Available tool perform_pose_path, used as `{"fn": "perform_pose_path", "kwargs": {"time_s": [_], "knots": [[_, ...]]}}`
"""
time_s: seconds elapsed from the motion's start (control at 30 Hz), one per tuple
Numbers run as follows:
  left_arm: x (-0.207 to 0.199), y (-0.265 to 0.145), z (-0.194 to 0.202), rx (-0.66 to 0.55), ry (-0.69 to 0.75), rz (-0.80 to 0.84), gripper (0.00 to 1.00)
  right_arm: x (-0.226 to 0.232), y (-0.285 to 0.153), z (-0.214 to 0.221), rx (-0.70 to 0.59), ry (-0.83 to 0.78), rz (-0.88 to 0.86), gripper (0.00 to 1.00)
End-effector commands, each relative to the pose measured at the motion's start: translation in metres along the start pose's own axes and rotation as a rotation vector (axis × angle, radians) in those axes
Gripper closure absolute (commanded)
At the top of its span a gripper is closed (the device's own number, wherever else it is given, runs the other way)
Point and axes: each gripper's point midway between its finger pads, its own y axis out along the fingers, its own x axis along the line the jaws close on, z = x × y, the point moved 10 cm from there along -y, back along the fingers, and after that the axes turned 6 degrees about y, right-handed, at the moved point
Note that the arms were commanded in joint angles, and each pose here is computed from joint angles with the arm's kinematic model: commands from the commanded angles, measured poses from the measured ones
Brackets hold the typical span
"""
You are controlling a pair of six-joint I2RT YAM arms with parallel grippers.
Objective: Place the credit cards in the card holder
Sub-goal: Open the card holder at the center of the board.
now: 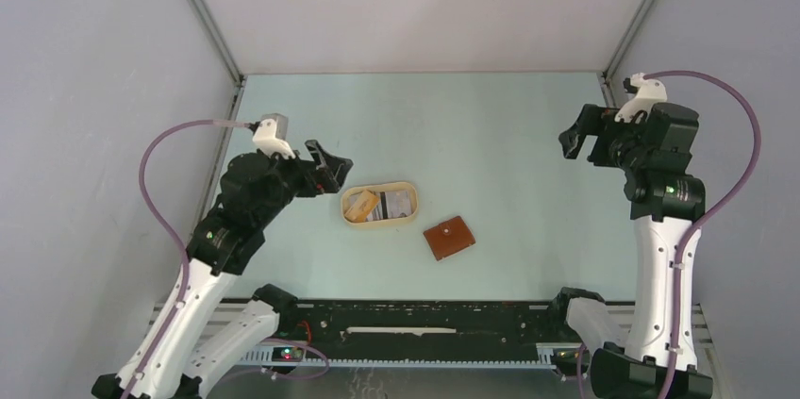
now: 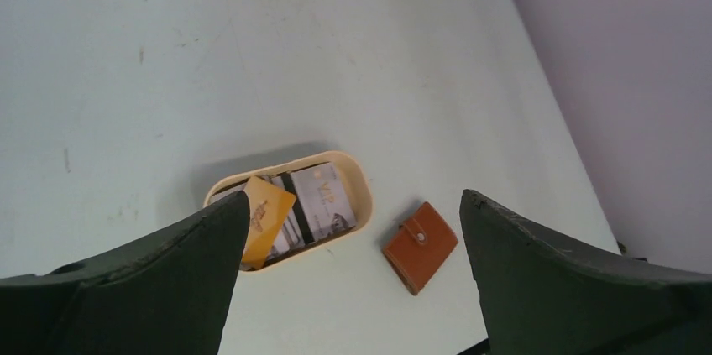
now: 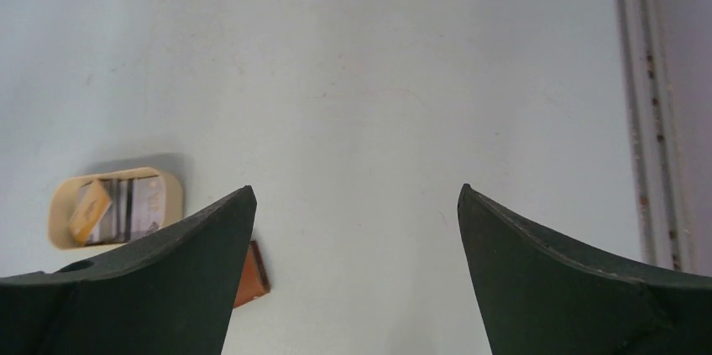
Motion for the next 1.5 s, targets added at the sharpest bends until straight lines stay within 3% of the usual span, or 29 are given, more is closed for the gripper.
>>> {"fn": "perform_pose_path", "kwargs": {"time_s": [0.0,0.1,0.23,0.37,0.5,0.67,0.83,1.17,1.47], "knots": [[-0.01,-0.004,0.008,-0.072,-0.076,0.118,0.0,0.012,-0.009,0.0,-0.003,-0.024,-0.153,0.0],[-0.015,0.0,0.022,-0.063,-0.129,0.209,0.0,0.018,-0.011,0.009,0.014,-0.121,-0.293,0.0],[-0.016,0.003,0.037,-0.038,-0.113,0.214,0.0,0.032,-0.021,0.04,0.098,-0.376,-0.73,0.0],[-0.024,0.01,0.057,-0.008,-0.077,0.262,0.0,0.034,-0.018,0.068,0.163,-0.447,-0.88,0.0],[-0.032,0.027,0.081,0.009,-0.094,0.261,0.0,0.031,0.011,0.096,0.331,-0.476,-0.86,0.0],[-0.048,0.042,0.095,-0.044,-0.2,0.317,0.01,0.043,0.049,0.117,0.568,-0.344,-0.808,0.0],[-0.055,0.054,0.101,0.031,-0.174,0.306,0.06,0.051,0.085,0.14,0.71,-0.249,-0.756,0.05],[-0.063,0.077,0.132,0.167,-0.118,0.294,0.19,0.066,0.139,0.177,0.977,-0.092,-0.786,0.28],[-0.071,0.08,0.155,0.276,-0.019,0.288,0.28,0.07,0.175,0.21,1.094,-0.05,-0.706,0.45]]}}
